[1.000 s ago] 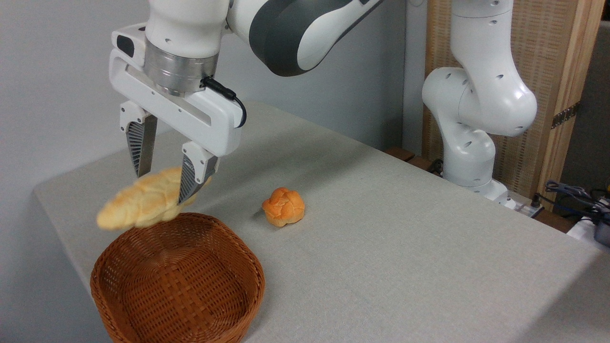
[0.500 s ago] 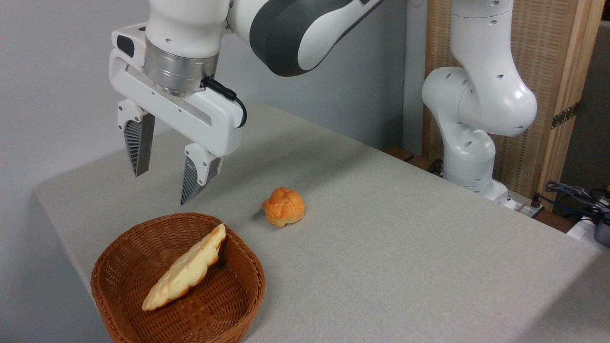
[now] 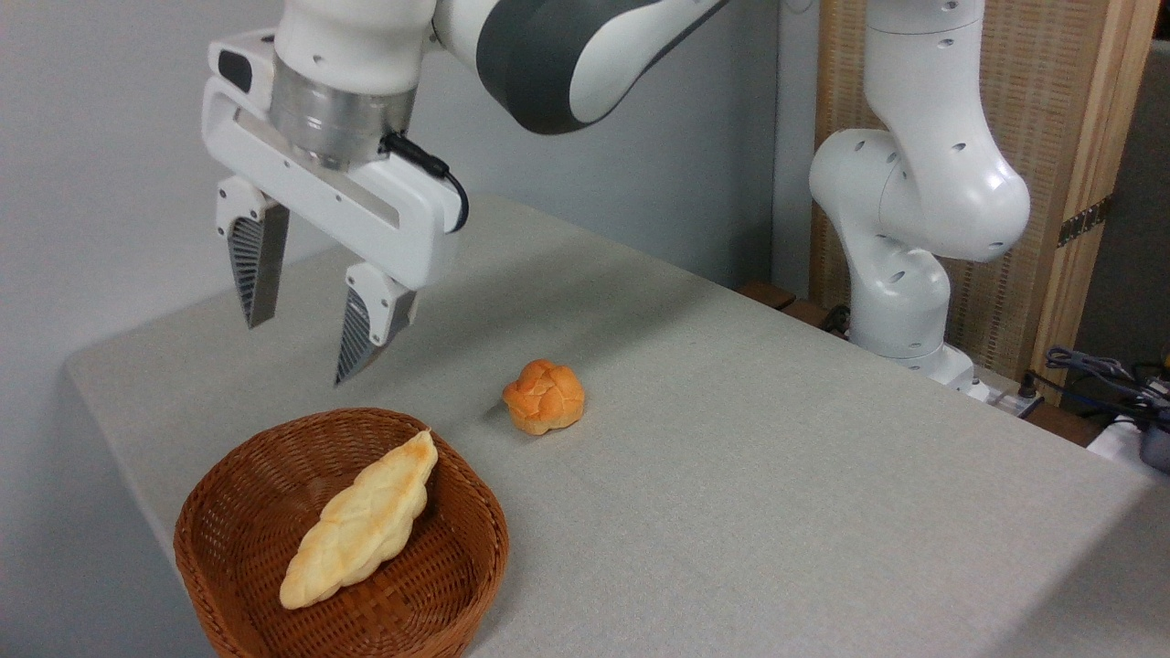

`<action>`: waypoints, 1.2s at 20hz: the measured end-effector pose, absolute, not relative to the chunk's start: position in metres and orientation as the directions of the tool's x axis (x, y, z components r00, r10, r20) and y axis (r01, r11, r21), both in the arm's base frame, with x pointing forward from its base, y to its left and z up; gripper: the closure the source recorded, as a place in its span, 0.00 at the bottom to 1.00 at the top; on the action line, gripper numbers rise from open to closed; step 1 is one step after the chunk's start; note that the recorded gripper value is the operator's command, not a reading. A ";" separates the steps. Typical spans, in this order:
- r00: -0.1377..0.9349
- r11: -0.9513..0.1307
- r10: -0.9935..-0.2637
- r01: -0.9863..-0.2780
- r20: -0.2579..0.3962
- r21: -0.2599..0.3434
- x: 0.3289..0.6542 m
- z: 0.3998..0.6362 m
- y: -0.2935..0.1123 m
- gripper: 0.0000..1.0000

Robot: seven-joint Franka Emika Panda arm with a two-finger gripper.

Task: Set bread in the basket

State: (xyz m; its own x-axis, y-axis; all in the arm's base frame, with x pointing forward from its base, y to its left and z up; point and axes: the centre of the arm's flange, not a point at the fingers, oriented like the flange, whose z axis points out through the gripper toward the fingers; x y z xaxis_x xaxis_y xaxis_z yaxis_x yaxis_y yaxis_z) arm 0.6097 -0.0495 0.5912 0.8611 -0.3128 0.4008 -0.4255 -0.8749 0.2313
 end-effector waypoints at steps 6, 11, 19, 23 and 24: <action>0.880 -0.877 -0.340 -0.424 0.333 0.227 0.603 0.596 -0.034 0.00; 0.877 -0.879 -0.393 -0.447 0.277 0.169 0.597 0.610 -0.030 0.00; 0.872 -0.877 -0.458 -0.475 0.175 0.068 0.586 0.615 -0.027 0.00; 0.871 -0.876 -0.461 -0.477 0.169 0.068 0.584 0.616 -0.028 0.00; 0.871 -0.876 -0.462 -0.477 0.166 0.069 0.584 0.616 -0.028 0.00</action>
State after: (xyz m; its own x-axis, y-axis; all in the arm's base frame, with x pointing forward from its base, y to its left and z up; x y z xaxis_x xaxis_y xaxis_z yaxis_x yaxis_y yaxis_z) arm 0.5837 -0.0275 0.6163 0.8713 -0.4616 0.1664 -0.4773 -0.8761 0.0688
